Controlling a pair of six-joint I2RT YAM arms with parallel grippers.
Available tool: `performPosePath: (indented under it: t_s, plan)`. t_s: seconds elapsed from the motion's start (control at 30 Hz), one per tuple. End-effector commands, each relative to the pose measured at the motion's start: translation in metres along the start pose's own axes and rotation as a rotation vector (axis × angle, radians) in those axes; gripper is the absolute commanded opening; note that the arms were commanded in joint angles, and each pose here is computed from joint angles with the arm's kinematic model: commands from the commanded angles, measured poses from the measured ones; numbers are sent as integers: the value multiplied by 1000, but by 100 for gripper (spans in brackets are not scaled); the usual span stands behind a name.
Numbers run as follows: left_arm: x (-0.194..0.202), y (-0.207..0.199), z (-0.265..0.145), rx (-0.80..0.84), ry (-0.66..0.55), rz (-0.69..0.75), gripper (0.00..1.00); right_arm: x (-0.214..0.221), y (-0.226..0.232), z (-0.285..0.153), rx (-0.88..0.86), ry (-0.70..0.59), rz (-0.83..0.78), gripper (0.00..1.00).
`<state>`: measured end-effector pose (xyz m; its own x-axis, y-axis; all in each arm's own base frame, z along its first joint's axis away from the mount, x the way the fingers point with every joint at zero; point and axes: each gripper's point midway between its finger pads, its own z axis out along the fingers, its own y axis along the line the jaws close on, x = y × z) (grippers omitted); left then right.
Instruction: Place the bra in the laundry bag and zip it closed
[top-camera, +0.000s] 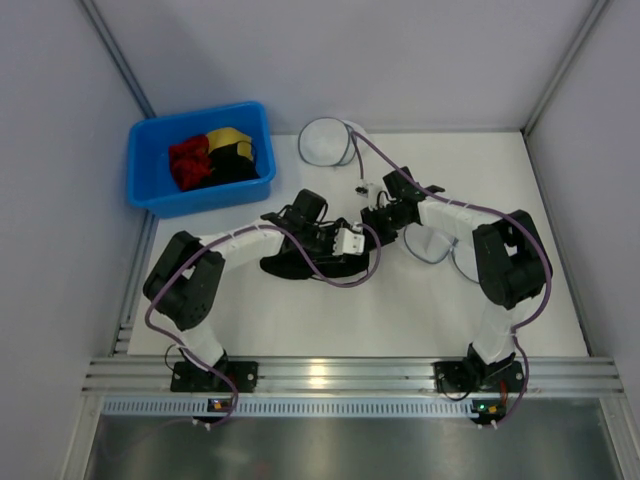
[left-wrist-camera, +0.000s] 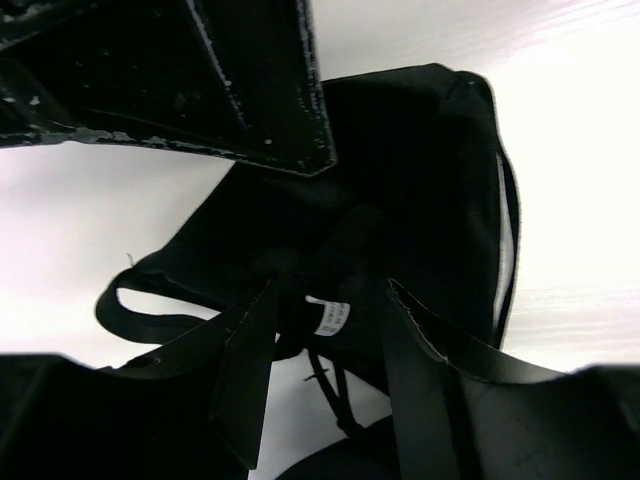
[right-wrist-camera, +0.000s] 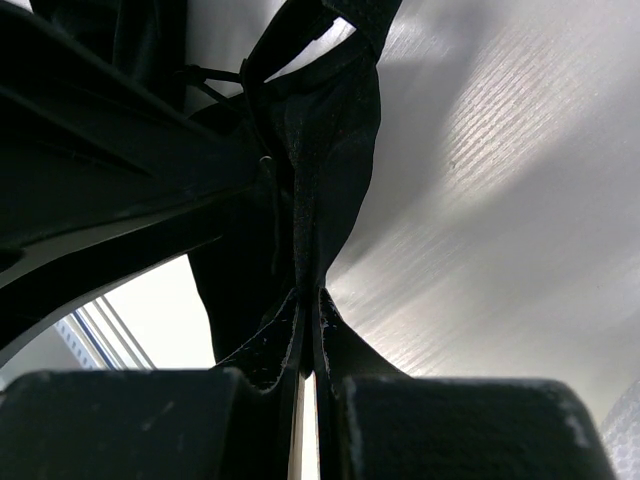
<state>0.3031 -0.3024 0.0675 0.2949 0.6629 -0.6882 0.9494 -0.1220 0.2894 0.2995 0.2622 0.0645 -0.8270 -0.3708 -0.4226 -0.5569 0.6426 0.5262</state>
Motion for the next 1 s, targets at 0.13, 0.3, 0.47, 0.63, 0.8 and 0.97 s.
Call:
performPosePath:
  t_s: [0.13,0.3,0.47,0.63,0.8,0.97]
  plan:
    - [-10,32,14,-73,-24,140,42,-15,16,-6,-39,-46,-49,0]
    - [-14,13,11,0,-52,135,18,-15,13,-7,-18,-47,-59,0]
    - [-23,-6,3,51,-67,107,0,-17,10,-6,-5,-47,-62,0]
    - [-33,-20,-5,86,-104,89,0,-19,7,-7,12,-51,-68,0]
    - [-31,-20,-4,82,-89,77,0,-20,8,-8,8,-53,-71,0]
    - [-21,-2,2,30,-33,72,36,-18,10,-9,-3,-48,-80,0]
